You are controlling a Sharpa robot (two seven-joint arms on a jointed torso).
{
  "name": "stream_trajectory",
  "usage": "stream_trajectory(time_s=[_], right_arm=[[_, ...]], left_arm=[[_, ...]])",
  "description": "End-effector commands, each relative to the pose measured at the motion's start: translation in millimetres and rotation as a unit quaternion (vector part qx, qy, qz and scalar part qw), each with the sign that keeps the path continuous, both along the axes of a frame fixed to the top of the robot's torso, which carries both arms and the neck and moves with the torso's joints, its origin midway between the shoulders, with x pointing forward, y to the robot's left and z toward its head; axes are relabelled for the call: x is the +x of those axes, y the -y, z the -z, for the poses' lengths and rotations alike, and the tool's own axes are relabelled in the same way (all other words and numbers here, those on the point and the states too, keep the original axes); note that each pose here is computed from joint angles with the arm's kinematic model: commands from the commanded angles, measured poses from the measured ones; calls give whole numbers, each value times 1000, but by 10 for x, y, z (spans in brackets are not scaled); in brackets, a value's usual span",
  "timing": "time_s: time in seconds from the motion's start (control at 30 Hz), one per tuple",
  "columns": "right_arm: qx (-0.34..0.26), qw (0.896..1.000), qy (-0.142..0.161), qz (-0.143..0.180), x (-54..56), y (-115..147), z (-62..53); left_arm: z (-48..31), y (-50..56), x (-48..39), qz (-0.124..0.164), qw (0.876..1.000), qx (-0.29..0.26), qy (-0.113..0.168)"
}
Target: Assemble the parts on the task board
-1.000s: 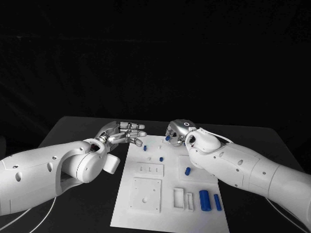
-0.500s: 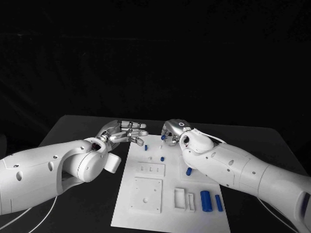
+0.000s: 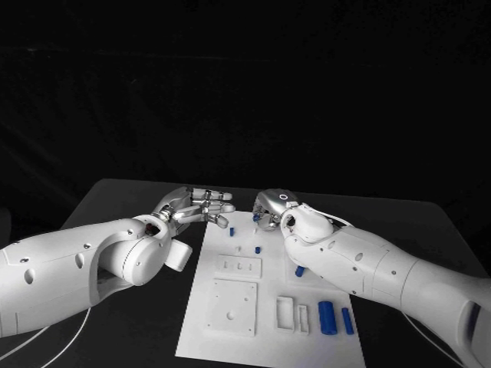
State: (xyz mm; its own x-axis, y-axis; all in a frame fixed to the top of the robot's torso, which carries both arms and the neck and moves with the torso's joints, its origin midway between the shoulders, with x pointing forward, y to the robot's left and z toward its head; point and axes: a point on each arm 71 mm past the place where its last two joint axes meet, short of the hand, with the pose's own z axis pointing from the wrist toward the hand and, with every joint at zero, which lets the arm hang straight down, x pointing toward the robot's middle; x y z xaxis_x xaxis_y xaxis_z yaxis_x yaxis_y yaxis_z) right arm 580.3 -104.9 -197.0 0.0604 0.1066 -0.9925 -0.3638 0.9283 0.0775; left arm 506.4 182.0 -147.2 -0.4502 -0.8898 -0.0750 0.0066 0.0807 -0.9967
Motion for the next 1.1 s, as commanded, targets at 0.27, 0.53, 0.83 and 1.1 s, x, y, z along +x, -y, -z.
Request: stream_trajectory(time_s=[0.27, 0.53, 0.83, 1.1], right_arm=[[-26, 999, -4, 19, 13, 83, 51], [-30, 999, -2, 21, 10, 93, 47], [-29, 999, 5, 21, -6, 103, 27], [-17, 1000, -8, 17, -3, 91, 43]], left_arm=[[-30, 27, 0, 7, 1000, -1, 5], [-30, 21, 5, 7, 1000, -1, 5], [-28, 1, 13, 4, 1000, 0, 5], [-26, 1, 16, 4, 1000, 1, 4]])
